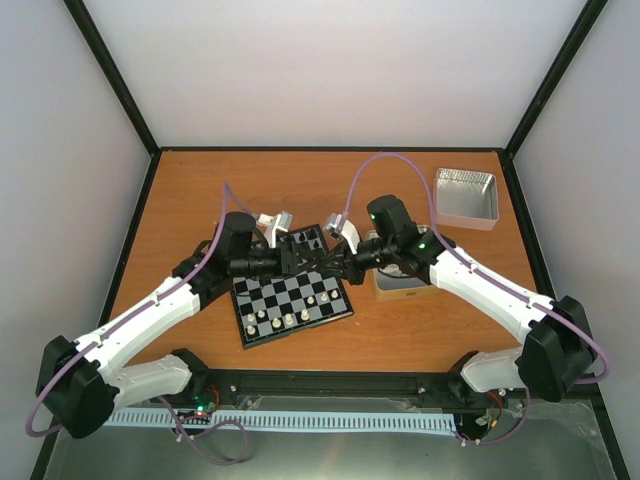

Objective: Set up the chess pieces on the board
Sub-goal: Place the chess piece on the chessboard.

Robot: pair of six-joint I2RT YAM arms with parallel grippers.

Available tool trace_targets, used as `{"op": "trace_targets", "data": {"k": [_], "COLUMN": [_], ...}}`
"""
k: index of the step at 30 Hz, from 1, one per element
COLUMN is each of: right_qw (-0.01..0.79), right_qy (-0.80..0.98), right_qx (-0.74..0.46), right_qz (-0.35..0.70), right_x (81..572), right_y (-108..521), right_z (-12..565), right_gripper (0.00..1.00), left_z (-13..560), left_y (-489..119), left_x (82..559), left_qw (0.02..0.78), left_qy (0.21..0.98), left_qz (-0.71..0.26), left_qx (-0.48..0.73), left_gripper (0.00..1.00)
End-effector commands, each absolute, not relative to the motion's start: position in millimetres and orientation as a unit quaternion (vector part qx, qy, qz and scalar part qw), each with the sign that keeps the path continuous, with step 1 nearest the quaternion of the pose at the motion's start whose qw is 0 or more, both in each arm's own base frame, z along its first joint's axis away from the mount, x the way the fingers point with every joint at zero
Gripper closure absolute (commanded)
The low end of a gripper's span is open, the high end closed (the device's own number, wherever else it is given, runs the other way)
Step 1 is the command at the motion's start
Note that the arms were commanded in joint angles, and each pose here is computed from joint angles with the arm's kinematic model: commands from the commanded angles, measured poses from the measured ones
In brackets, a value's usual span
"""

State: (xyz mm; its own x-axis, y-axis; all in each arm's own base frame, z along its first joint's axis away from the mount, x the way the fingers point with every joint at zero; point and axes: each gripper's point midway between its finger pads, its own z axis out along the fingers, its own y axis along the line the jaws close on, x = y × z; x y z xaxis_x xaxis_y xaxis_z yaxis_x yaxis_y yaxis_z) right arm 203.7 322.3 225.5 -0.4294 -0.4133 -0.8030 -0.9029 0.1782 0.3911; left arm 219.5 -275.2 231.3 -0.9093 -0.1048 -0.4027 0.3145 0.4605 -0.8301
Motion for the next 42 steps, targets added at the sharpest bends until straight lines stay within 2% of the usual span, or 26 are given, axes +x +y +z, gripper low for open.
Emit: {"op": "trace_targets", "data": {"k": [1, 7, 8, 11, 16, 21, 23, 28, 30, 34, 42], "right_qw": [0.300, 0.318, 0.324, 0.338, 0.343, 0.344, 0.347, 0.363, 0.381, 0.404, 0.403], "right_qy": [0.710, 0.718, 0.717, 0.715, 0.715, 0.712, 0.715, 0.733, 0.710, 0.653, 0.612], "right_qx": [-0.463, -0.438, -0.435, -0.422, -0.410, -0.408, -0.403, -0.332, -0.268, -0.177, -0.103], "right_qz": [0.438, 0.437, 0.438, 0.443, 0.451, 0.456, 0.454, 0.471, 0.528, 0.615, 0.673], "right_x": [212.6, 222.8, 223.9, 226.5, 227.8, 226.7, 228.2, 238.6, 237.3, 232.9, 235.2], "right_y": [328.6, 330.3, 330.5, 330.9, 331.6, 332.0, 331.2, 327.0, 324.9, 313.7, 304.8], "right_z": [236.3, 239.4, 241.2, 243.7, 245.8, 247.9, 248.4, 257.7, 271.6, 297.7, 325.0], "right_gripper": [0.94, 0.93, 0.94, 0.93, 0.93, 0.92, 0.86, 0.44, 0.34, 0.33, 0.36], "left_z": [248.8, 240.5, 240.0, 242.0, 246.8, 242.7, 244.1, 249.9, 254.5, 275.1, 310.3], "left_y": [-278.9, -279.7, -280.2, -281.7, -283.3, -284.6, -284.8, -278.5, -274.0, -268.2, -269.5], "left_x": [219.1, 216.7, 216.0, 215.2, 217.8, 220.8, 222.1, 228.5, 232.7, 240.9, 246.1], "left_qw": [0.206, 0.181, 0.176, 0.166, 0.162, 0.160, 0.164, 0.190, 0.198, 0.210, 0.208], "left_qy": [0.818, 0.822, 0.821, 0.814, 0.802, 0.803, 0.802, 0.800, 0.796, 0.774, 0.735], "left_qz": [-0.532, -0.538, -0.541, -0.556, -0.575, -0.574, -0.575, -0.569, -0.571, -0.595, -0.640], "left_qx": [0.078, 0.056, 0.052, 0.036, 0.013, 0.007, 0.007, -0.009, -0.026, -0.053, -0.085], "left_gripper": [0.70, 0.73, 0.69, 0.69, 0.82, 0.88, 0.89, 0.89, 0.88, 0.87, 0.86]}}
